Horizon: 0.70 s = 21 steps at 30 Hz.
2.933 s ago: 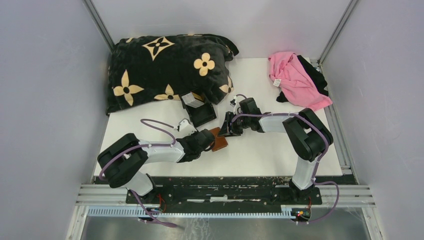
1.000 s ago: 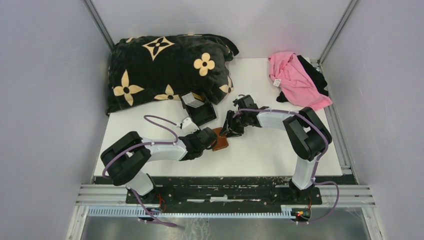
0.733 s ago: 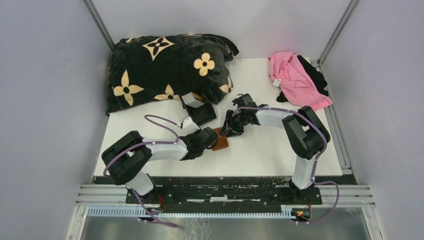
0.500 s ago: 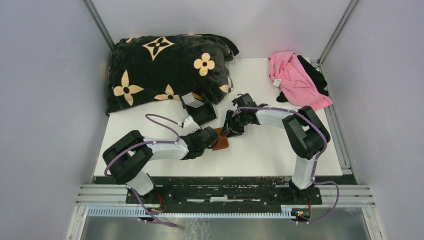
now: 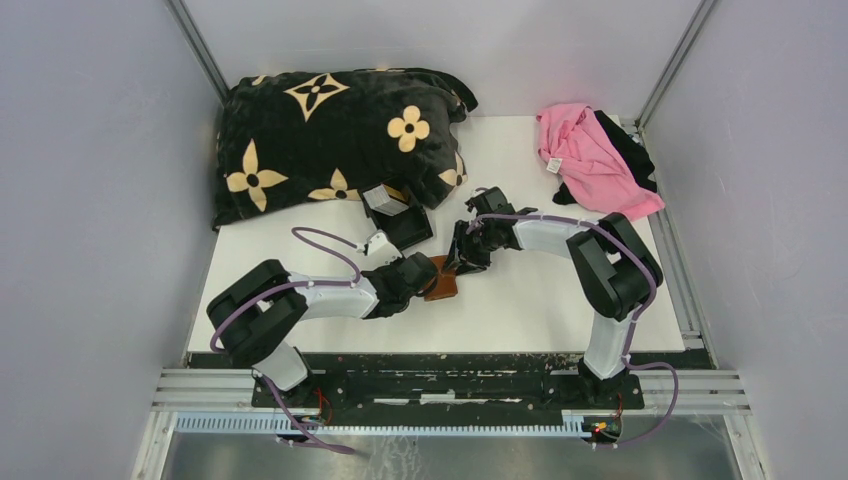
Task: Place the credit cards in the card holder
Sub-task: Close the card holder at the center of the board.
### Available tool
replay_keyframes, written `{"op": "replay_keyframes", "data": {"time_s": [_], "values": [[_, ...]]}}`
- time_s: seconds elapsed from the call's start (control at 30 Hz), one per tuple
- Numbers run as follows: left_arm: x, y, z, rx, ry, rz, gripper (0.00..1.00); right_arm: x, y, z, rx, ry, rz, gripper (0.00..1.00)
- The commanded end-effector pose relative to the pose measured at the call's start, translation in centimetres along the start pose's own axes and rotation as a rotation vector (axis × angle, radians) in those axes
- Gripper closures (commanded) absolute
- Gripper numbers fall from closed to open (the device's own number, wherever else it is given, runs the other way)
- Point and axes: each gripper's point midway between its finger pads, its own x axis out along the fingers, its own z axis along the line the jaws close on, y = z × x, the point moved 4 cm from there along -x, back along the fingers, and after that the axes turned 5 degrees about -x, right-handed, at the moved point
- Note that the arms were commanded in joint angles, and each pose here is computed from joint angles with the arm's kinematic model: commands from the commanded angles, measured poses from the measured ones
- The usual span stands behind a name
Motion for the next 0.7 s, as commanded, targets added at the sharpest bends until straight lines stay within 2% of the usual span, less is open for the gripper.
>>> {"op": "replay_keyframes", "data": {"time_s": [0.0, 0.17, 0.67], "values": [[0.11, 2.56, 7.16, 0.217, -0.219, 0.136, 0.76, -0.15, 0.15, -3.33, 0.069, 0.163, -0.035, 0.52], [0.07, 2.56, 7.18, 0.219, -0.218, 0.138, 0.76, -0.12, -0.4, -3.22, 0.116, 0.172, -0.06, 0.51], [0.15, 2.67, 6.99, 0.232, -0.209, 0.144, 0.76, 0.77, 0.11, -3.6, 0.144, 0.178, -0.019, 0.51]]}}
